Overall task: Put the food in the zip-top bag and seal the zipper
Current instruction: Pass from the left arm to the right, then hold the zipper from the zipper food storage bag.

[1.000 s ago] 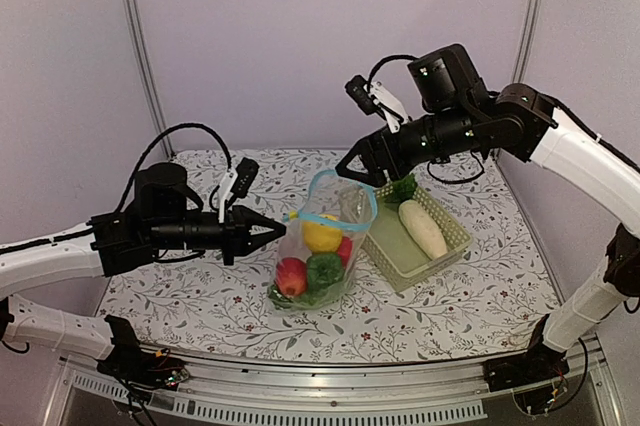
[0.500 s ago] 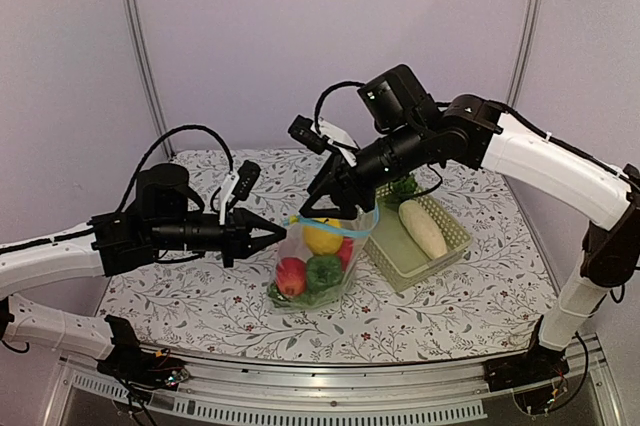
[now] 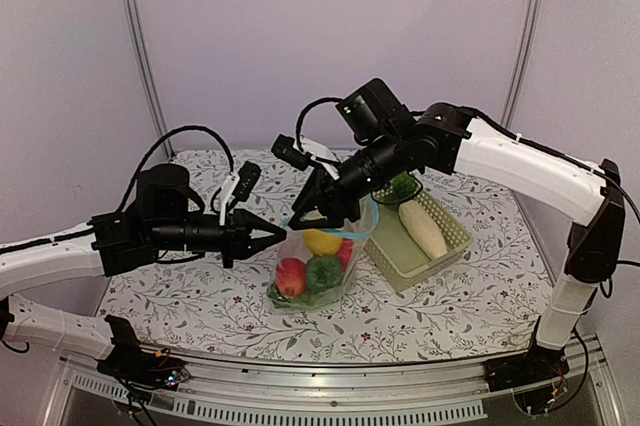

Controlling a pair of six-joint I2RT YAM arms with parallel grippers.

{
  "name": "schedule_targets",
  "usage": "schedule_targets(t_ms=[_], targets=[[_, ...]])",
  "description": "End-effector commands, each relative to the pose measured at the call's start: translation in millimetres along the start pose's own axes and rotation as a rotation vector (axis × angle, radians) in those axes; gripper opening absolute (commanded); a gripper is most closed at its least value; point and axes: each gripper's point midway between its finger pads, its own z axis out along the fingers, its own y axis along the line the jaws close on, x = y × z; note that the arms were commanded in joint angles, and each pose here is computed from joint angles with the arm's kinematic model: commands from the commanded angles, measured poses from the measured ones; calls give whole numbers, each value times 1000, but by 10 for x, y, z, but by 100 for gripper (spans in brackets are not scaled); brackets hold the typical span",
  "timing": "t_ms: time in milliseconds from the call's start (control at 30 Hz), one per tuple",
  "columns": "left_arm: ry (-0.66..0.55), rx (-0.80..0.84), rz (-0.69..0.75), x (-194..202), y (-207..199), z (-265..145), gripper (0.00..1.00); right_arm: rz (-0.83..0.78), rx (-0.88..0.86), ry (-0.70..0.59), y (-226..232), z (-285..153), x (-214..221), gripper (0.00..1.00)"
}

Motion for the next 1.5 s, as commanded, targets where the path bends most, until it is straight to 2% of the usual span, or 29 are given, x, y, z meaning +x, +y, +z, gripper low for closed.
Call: schedule_targets(t_ms=[0,100,267,300,467,600,667,700,767,833,867,933,1067,1233,1467], targets=[[-35,22,23,-162,-89,-19,0,-12,-33,-5,38,54,-38,40],[-36,19,22,-163,-83,-19,0,-3,-34,6,24,85,-8,31],[-34,16,20,-154,-75,-15,0,12,-40,7,28,92,-4,5],[-33,16,21,-153,-76,-14,0,17,-45,7,37,97,-1,3],[-32,16,17,-152,-73,-8,0,33,-70,16,70,114,28,8],[-32,14,14,-154,-69,-4,0,40,-85,21,89,124,45,0],[-32,17,15,-159,-73,-3,0,41,-88,19,97,124,40,0],[-32,21,14,-164,-79,-2,6,38,-83,17,92,119,31,0],[-27,36,15,-156,-106,3,27,37,-66,14,67,111,19,0],[-25,59,18,-152,-144,4,41,34,-51,11,43,102,9,0],[-25,67,19,-154,-158,3,42,32,-46,7,40,98,-3,0],[-25,72,23,-155,-168,-1,38,32,-39,4,31,90,-13,0],[-21,66,22,-137,-154,4,14,35,-25,0,10,83,-24,0],[-23,62,21,-141,-145,6,0,36,-20,-4,11,73,-36,0],[-51,-19,3,-188,-10,-9,0,44,17,28,-57,92,63,0]])
